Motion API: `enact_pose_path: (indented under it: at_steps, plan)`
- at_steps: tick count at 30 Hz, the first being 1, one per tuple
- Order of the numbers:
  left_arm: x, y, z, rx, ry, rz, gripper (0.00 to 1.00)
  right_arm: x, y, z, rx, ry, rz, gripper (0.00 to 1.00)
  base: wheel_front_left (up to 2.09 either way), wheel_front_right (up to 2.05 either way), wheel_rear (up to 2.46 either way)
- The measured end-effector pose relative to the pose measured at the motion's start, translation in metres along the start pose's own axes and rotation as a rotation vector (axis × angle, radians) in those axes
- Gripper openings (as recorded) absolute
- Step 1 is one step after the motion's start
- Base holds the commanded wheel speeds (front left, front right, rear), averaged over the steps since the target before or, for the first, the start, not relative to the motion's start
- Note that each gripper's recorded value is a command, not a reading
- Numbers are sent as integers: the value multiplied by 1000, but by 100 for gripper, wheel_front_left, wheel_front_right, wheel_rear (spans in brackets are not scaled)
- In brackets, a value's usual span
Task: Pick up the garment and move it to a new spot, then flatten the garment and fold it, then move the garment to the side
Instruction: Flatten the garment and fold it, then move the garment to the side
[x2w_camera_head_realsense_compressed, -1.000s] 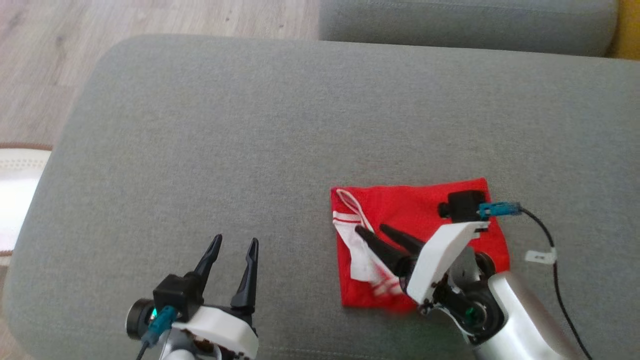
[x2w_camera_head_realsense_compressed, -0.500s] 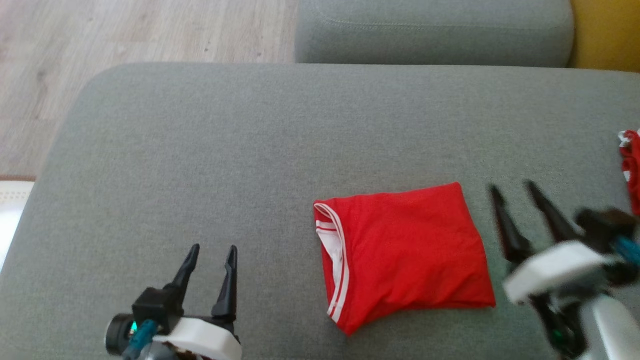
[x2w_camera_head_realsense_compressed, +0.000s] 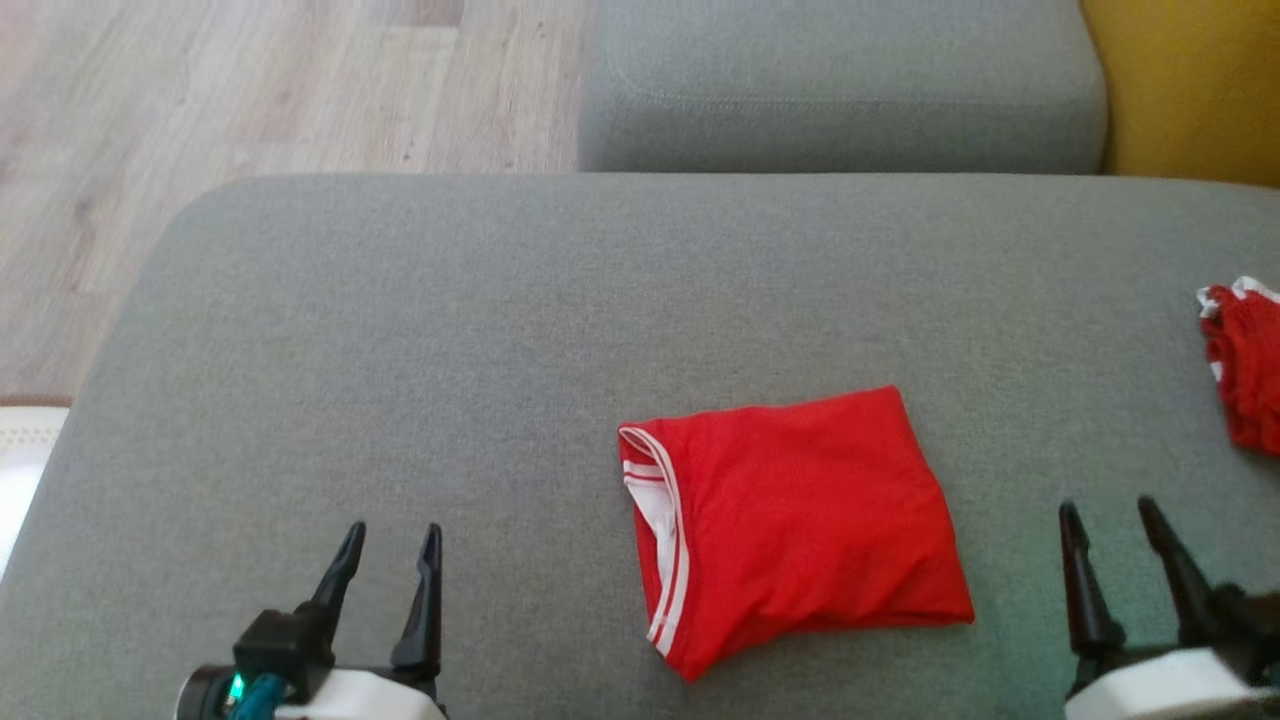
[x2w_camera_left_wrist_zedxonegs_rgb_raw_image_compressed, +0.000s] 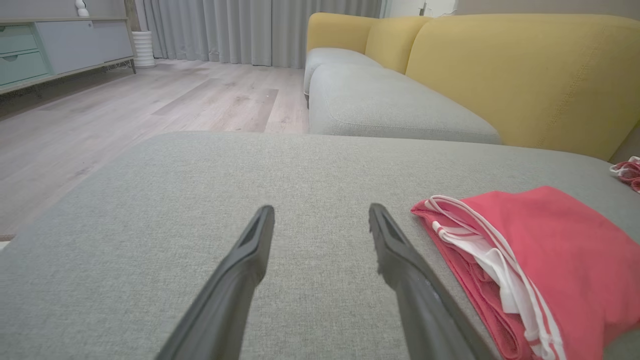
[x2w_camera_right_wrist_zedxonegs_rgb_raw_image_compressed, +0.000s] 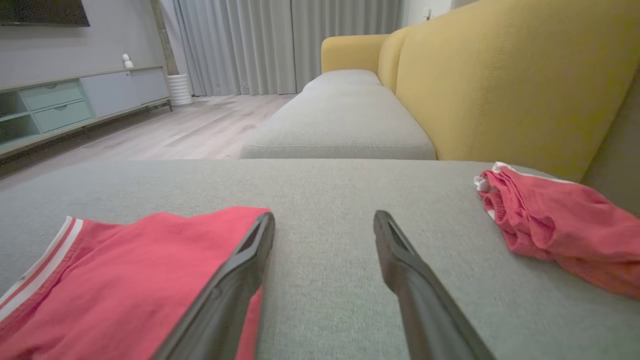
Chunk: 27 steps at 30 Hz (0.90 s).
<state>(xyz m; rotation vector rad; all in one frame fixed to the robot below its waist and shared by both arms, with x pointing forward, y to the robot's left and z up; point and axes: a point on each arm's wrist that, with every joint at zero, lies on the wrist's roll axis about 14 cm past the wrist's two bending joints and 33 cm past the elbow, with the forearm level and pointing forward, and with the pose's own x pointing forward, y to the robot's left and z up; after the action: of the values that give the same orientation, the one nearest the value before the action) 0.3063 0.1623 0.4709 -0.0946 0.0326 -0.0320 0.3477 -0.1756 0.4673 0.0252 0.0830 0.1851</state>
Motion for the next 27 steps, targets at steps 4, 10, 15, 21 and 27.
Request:
enact_pose_path:
  at_steps: [4,10,15,21,27]
  plan:
    - [-1,2,2,-1,-7,-6,100,-9,5,-13,33,19,-15,100,0,0,0]
    - [1,-4,3,7,-11,-37,100,-13,10,-21,64,32,-30,100,0,0,0]
    - [0,-5,1,9,-5,-45,100,-13,11,-19,70,24,-35,100,0,0,0]
    - [-2,-4,-4,6,12,-46,100,-12,12,-20,66,26,-34,100,0,0,0]
    - [-2,-4,-5,4,13,-52,100,-13,12,-22,67,31,-33,100,0,0,0]
